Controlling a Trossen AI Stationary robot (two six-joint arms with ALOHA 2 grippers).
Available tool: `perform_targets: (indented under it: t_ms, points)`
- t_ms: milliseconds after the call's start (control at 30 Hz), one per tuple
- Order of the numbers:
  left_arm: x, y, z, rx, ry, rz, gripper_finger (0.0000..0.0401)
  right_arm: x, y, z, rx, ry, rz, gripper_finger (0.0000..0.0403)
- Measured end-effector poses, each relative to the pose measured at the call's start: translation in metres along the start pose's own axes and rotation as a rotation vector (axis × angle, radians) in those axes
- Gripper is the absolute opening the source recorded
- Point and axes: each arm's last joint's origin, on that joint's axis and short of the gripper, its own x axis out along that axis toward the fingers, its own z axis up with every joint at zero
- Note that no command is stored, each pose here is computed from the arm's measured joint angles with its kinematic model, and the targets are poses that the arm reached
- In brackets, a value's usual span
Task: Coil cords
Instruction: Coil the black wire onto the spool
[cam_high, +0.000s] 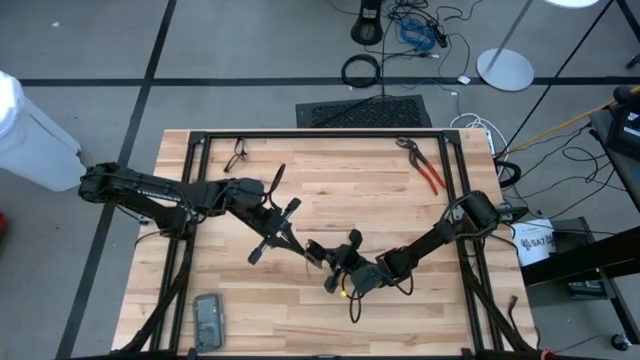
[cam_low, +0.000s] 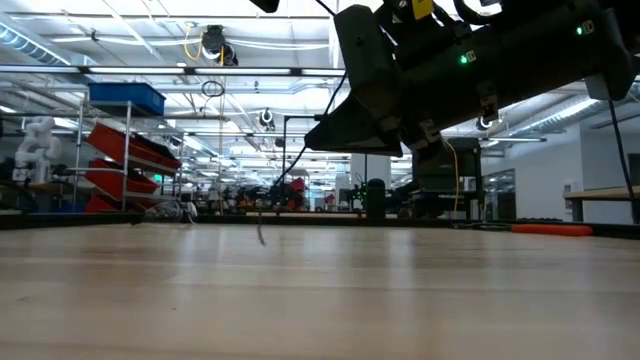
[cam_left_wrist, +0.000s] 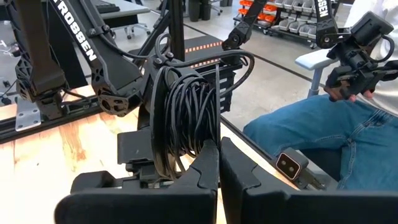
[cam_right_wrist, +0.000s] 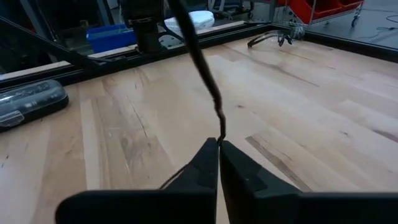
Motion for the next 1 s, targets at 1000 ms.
perform_targets:
  t_ms: [1000]
  points:
    - [0.0,0.0,-0.003,-0.015,0.026,-0.004,0.0002,-0.09,0.015,0.084,-0.165,-0.063,0.088,0.0]
